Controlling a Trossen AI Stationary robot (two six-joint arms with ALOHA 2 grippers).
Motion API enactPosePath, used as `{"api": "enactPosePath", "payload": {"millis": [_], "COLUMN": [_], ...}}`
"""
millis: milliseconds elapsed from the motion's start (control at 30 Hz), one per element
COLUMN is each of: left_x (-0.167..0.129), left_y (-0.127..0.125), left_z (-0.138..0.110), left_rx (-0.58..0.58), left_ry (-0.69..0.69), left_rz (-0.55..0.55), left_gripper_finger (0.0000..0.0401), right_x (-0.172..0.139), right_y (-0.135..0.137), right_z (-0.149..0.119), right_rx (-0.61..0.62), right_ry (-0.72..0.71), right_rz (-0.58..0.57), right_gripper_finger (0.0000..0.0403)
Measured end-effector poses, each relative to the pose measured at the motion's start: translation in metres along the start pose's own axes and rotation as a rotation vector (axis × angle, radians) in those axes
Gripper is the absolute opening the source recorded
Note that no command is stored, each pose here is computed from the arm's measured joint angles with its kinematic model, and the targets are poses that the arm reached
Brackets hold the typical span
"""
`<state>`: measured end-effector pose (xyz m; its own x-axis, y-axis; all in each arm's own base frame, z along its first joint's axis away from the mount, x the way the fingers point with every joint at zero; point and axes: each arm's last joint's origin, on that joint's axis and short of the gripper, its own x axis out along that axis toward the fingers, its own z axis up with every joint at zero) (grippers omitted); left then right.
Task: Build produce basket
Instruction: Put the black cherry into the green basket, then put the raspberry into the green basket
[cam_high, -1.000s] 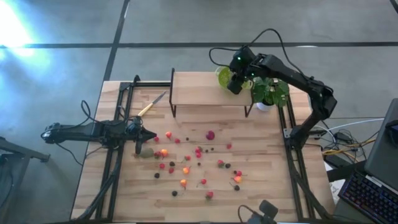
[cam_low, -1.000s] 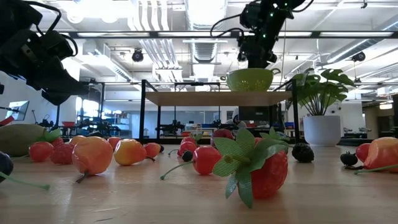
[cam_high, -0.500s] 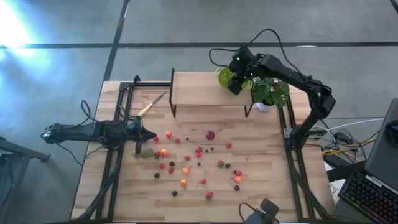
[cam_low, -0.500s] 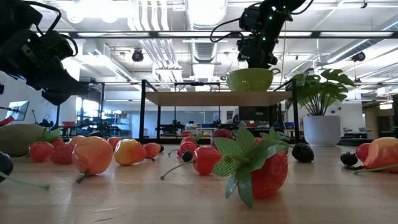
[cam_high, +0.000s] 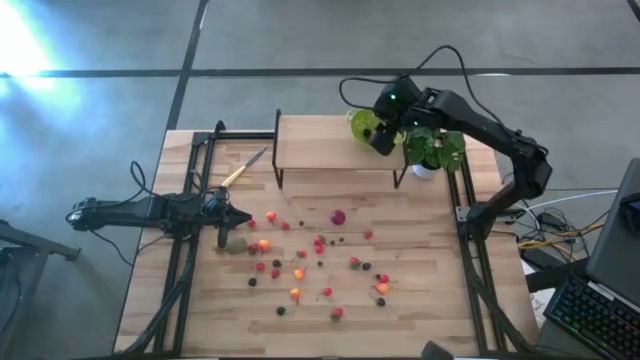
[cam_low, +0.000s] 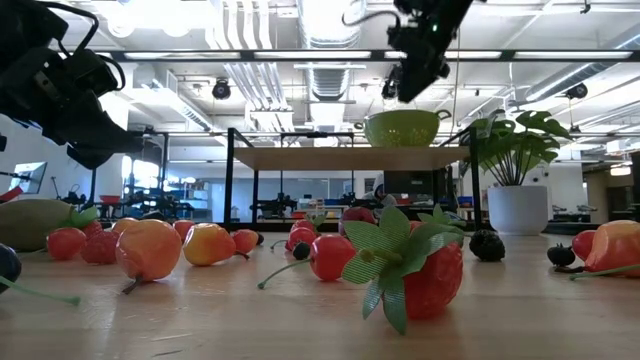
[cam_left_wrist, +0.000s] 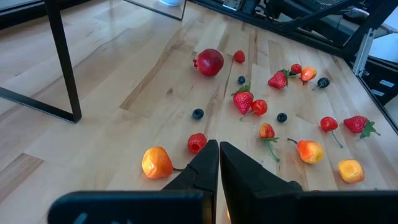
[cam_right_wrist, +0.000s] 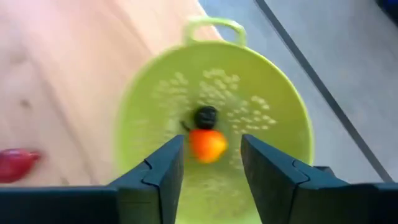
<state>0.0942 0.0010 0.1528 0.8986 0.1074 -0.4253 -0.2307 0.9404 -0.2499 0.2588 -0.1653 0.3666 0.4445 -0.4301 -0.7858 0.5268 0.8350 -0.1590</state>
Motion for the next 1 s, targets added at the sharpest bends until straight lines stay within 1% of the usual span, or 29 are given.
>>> {"api": "enactPosePath", "payload": {"millis": [133, 333, 467, 600, 700, 767, 867, 1000], "left_x": [0.000, 0.000, 0.000, 0.000, 0.000, 0.000, 0.000, 0.000], "left_y": [0.000, 0.000, 0.000, 0.000, 0.000, 0.000, 0.000, 0.000], "left_z": [0.000, 0.000, 0.000, 0.000, 0.000, 0.000, 0.000, 0.000], "left_rx": [0.000, 0.000, 0.000, 0.000, 0.000, 0.000, 0.000, 0.000], "left_ry": [0.000, 0.000, 0.000, 0.000, 0.000, 0.000, 0.000, 0.000], "left_rz": [0.000, 0.000, 0.000, 0.000, 0.000, 0.000, 0.000, 0.000], "left_gripper_finger": [0.0021, 0.0021, 0.0021, 0.0021, 0.0021, 0.0021, 0.0021, 0.0021], "right_x": [-0.015, -0.028, -0.028, -0.023, -0.017, -0.011, 0.001, 0.016], "right_y": [0.027, 0.078, 0.112, 0.141, 0.158, 0.165, 0.175, 0.184], "right_z": [-0.004, -0.018, -0.032, -0.056, -0.075, -0.087, -0.103, -0.123], "right_rx": [-0.036, -0.126, -0.122, -0.118, -0.109, -0.091, -0.078, -0.121], "right_ry": [0.000, 0.069, 0.119, 0.198, 0.262, 0.297, 0.308, 0.309], "right_rz": [0.066, 0.167, 0.214, 0.240, 0.240, 0.226, 0.197, 0.209], "right_gripper_finger": [0.0130, 0.0106, 0.0091, 0.0073, 0.0061, 0.0054, 0.0048, 0.0053]}}
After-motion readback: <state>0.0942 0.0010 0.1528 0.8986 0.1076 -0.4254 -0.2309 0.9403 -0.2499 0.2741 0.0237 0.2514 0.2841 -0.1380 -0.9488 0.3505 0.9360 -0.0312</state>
